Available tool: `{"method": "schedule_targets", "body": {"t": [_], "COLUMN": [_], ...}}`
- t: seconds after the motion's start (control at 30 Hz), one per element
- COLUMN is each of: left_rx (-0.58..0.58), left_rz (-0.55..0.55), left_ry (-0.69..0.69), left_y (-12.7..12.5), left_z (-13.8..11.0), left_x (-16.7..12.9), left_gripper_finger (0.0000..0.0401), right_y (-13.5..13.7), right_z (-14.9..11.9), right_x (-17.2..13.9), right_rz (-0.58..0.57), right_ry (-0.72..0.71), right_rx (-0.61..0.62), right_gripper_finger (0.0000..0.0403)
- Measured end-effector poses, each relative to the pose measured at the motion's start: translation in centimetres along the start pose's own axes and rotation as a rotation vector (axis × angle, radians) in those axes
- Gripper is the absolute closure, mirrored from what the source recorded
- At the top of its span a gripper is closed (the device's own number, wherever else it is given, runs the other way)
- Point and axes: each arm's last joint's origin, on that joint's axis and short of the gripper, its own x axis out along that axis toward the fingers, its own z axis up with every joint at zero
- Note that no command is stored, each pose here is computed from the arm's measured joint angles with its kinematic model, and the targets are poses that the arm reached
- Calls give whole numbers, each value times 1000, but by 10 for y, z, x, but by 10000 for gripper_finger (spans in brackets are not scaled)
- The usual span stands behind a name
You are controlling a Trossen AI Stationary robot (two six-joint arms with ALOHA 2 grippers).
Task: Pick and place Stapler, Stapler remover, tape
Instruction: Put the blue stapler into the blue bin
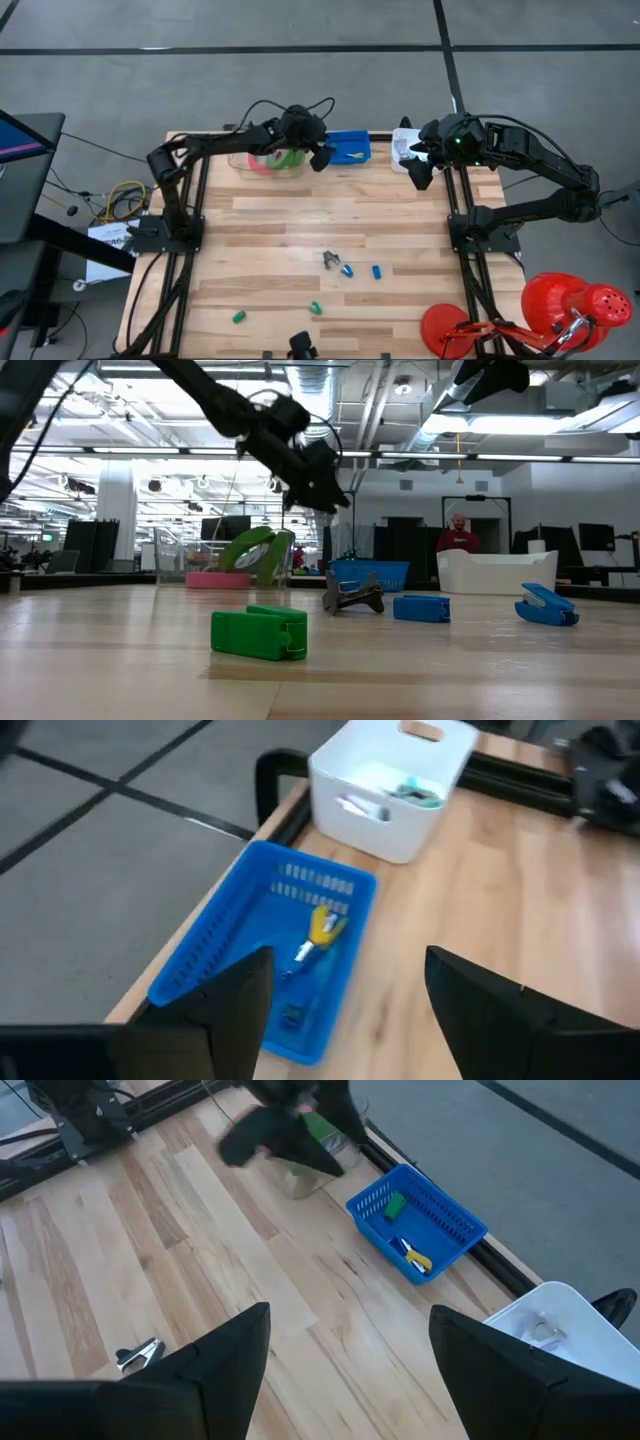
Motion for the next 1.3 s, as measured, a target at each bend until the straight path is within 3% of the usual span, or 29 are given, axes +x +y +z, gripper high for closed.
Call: {"method": "schedule_targets", "body": {"t": [0.2,0.53,1.0,1.3], "left_rx": [103,160,267,322], "left_rz": [-55,-167,-513,-597], "left_ry": [19,-60,-69,-44], "left_y": [-29,-69,-137,-167], "left_z": [17,34,-24,-49], "left_x": [-36,-92,-169,-186], "left_gripper_finger": [152,154,168,186], "right_y": [0,0,11,17], "right_z": [0,0,-3,-5], "right_x": [0,0,-2,-3], "right_rz": [0,2,52,79], "right_ry": [0,-3,2,4], "right_rx": [-18,-25,-69,-91], "right_gripper_finger": [138,138,138,138]}}
